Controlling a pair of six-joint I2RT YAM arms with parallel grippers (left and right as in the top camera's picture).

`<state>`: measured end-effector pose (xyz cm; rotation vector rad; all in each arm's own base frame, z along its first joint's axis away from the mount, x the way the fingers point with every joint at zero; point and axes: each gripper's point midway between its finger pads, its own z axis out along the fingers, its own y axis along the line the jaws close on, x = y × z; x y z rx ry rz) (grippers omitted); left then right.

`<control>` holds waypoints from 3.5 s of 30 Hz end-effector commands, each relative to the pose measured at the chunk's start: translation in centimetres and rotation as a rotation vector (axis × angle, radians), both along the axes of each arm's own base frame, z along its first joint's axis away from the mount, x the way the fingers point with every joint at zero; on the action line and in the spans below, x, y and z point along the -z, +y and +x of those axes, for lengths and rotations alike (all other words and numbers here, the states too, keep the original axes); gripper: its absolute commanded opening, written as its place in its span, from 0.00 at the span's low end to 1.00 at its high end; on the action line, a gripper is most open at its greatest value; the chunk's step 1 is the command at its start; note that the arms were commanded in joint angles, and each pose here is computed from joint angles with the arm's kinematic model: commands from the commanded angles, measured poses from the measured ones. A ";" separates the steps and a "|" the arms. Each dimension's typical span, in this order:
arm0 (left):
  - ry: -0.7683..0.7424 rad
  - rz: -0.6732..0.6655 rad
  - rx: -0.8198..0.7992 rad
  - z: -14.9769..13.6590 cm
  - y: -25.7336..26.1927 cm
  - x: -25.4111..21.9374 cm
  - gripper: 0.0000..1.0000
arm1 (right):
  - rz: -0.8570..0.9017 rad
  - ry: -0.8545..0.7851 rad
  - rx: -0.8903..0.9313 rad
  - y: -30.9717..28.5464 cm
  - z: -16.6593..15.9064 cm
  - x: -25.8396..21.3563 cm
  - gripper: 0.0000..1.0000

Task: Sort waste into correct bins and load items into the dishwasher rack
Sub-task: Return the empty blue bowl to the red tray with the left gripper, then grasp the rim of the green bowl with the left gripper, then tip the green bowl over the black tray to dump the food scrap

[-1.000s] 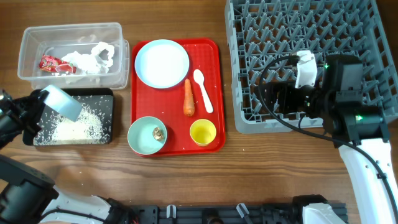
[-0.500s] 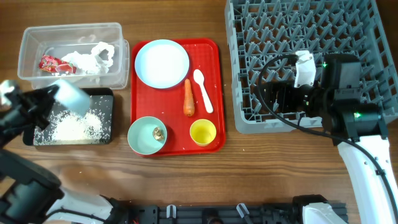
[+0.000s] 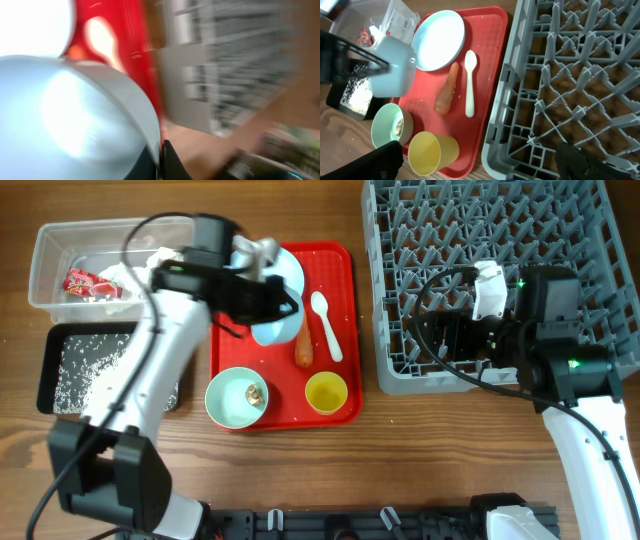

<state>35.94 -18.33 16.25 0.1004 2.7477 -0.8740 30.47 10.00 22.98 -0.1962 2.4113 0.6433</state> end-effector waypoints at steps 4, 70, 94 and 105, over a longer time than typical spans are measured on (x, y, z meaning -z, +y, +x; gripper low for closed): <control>-0.103 0.582 -0.284 0.0 4.1 2.8 0.04 | 0.004 -0.012 0.001 0.1 0.2 -0.6 1.00; 0.209 0.467 -0.269 -7.1 5.3 1.6 0.04 | -0.001 0.020 0.003 0.0 -0.3 -0.1 1.00; 0.033 -0.827 -0.569 0.7 28.5 0.6 0.04 | -0.001 0.028 0.004 0.0 -0.5 0.0 1.00; 0.147 -1.058 -0.650 0.9 28.3 0.4 0.04 | -0.002 0.031 0.003 0.0 -0.5 0.1 1.00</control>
